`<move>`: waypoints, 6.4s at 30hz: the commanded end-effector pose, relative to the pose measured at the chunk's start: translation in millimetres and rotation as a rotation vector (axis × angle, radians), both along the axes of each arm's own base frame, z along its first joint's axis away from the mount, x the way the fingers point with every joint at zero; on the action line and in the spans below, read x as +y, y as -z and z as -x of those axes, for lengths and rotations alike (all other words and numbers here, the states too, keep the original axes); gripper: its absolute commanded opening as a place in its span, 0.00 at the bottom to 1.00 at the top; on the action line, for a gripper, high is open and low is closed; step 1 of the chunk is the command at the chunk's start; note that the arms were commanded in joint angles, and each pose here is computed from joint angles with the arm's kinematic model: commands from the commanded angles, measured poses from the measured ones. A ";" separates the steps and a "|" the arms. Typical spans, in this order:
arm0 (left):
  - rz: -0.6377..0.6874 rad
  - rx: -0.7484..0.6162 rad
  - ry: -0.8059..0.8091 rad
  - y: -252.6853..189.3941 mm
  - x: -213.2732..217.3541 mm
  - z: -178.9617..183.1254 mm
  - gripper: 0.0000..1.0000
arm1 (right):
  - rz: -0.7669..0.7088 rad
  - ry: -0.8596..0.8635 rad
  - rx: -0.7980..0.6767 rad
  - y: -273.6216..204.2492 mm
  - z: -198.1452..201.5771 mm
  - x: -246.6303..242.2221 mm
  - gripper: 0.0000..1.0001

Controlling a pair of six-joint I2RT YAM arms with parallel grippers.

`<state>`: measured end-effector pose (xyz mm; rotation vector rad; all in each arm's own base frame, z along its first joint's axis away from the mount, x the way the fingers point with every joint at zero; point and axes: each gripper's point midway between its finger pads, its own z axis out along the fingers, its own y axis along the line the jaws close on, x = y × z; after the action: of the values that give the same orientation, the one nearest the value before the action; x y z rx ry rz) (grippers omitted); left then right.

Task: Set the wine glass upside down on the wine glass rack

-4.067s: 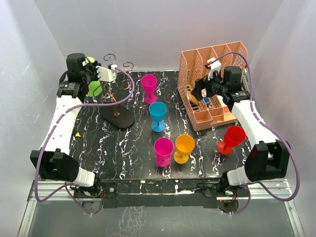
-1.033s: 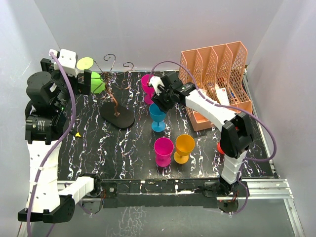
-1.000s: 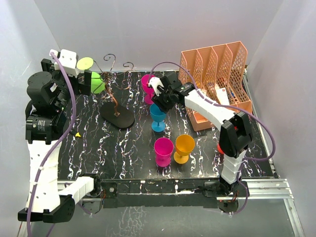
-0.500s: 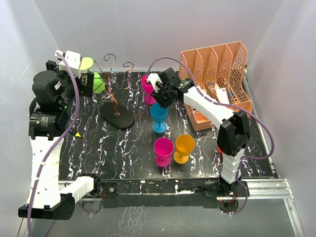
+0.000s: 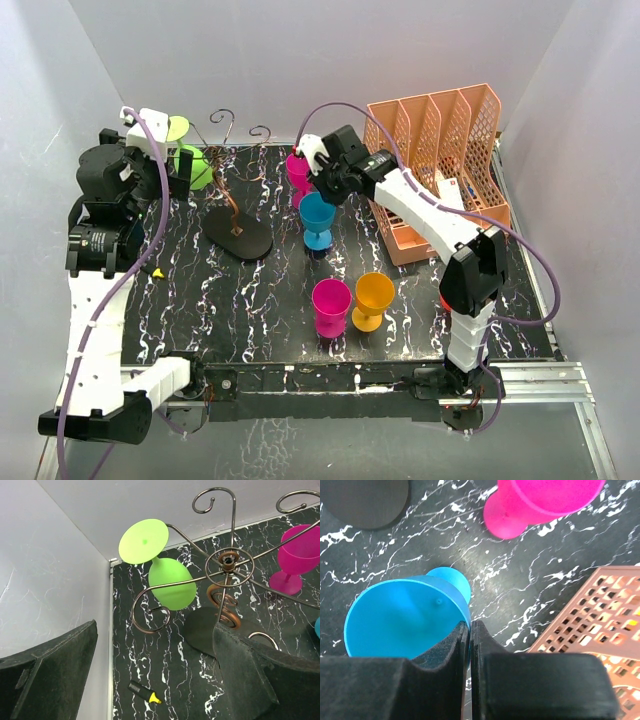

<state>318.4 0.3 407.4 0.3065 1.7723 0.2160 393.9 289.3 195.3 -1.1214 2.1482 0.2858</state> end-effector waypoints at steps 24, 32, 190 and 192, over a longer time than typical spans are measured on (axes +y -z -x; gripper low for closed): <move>0.394 -0.061 0.420 -77.3 -98.9 -18.6 0.95 | -0.577 0.147 -0.774 -356.8 6.9 -63.6 0.08; 0.543 -0.055 0.504 -99.1 -130.3 -31.3 0.94 | -0.630 0.131 -0.759 -371.1 9.4 -56.8 0.08; -0.922 -0.262 0.137 -67.9 -25.2 -204.7 0.00 | -0.355 0.427 -0.452 -106.4 -16.6 -208.3 0.81; -0.931 -0.257 0.180 -63.3 -31.1 -201.2 0.00 | -0.356 0.427 -0.452 -106.6 -15.9 -208.8 0.81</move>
<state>543.2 -15.5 435.3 0.9948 1.4027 0.9314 407.7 81.2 274.7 -0.4676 1.8761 0.1863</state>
